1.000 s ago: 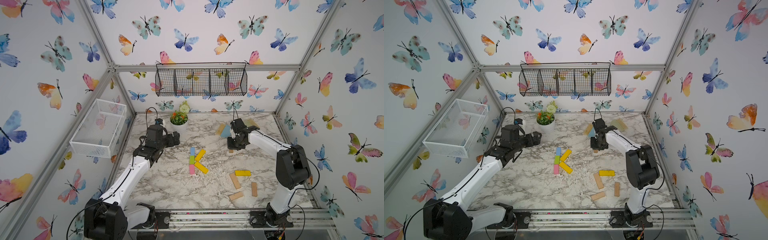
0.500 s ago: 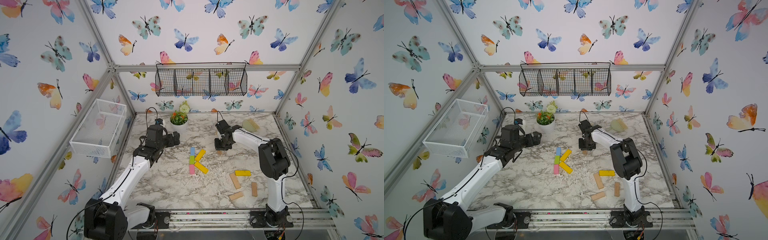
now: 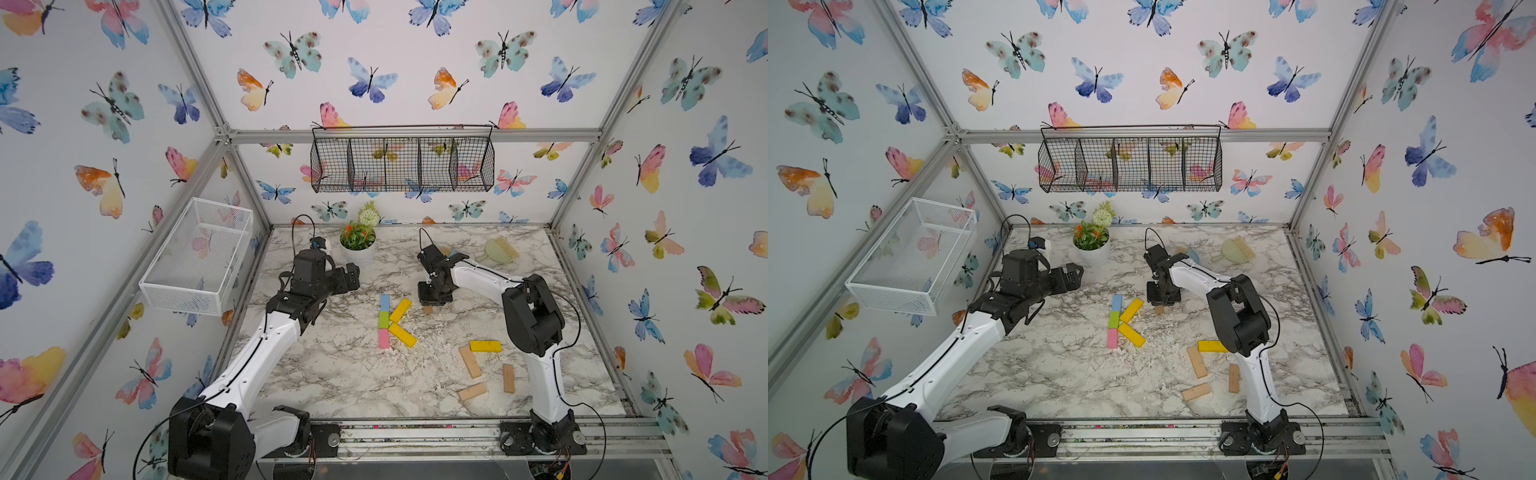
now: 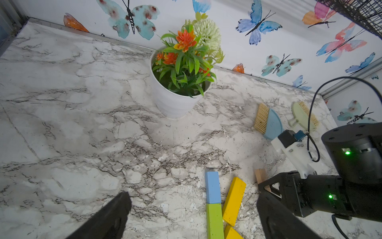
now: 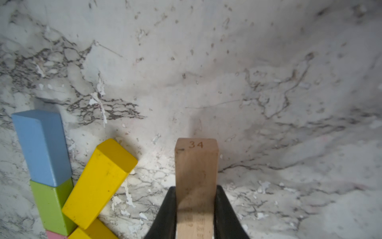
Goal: Assemble the letter k with building blocks
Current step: Place the building block at the center of the board.
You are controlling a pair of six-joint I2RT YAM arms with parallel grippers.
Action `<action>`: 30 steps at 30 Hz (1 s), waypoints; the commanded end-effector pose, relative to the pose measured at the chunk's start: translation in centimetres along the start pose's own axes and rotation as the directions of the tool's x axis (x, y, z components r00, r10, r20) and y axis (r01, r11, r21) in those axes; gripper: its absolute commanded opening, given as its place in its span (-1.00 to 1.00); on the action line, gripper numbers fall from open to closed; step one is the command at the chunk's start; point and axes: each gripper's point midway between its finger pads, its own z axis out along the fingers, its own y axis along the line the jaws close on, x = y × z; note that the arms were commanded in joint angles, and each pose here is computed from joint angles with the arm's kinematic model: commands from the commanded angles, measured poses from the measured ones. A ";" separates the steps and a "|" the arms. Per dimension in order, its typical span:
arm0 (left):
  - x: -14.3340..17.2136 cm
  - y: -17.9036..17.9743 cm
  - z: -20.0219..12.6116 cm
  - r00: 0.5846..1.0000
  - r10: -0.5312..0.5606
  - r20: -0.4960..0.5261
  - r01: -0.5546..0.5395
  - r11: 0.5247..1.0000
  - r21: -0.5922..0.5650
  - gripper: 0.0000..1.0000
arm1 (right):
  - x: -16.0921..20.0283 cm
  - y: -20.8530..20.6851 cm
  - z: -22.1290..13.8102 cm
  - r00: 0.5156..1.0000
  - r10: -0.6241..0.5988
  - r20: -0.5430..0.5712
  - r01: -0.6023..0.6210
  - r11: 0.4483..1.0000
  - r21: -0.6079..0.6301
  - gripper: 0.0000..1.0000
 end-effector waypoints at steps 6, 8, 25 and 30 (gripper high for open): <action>-0.7 -0.2 -0.3 1.000 -0.001 0.017 0.001 1.000 -0.002 0.97 | 0.5 -0.6 0.0 0.999 0.031 -0.011 -0.031 0.999 0.039 -0.59; -0.7 -0.2 -0.3 1.000 0.000 0.016 0.000 1.000 -0.001 0.97 | 0.7 -0.8 0.1 0.999 0.034 -0.015 -0.033 0.998 0.044 -0.59; -0.8 -0.3 -0.2 1.000 -0.002 0.017 0.002 1.000 0.000 0.97 | 1.7 -1.2 0.8 0.998 0.038 -0.042 -0.036 0.998 0.047 -0.40; -0.7 -0.3 -0.3 1.000 -0.001 0.016 0.001 1.000 0.002 0.97 | 1.8 -1.1 1.0 0.998 0.039 -0.049 -0.037 0.998 0.044 -0.13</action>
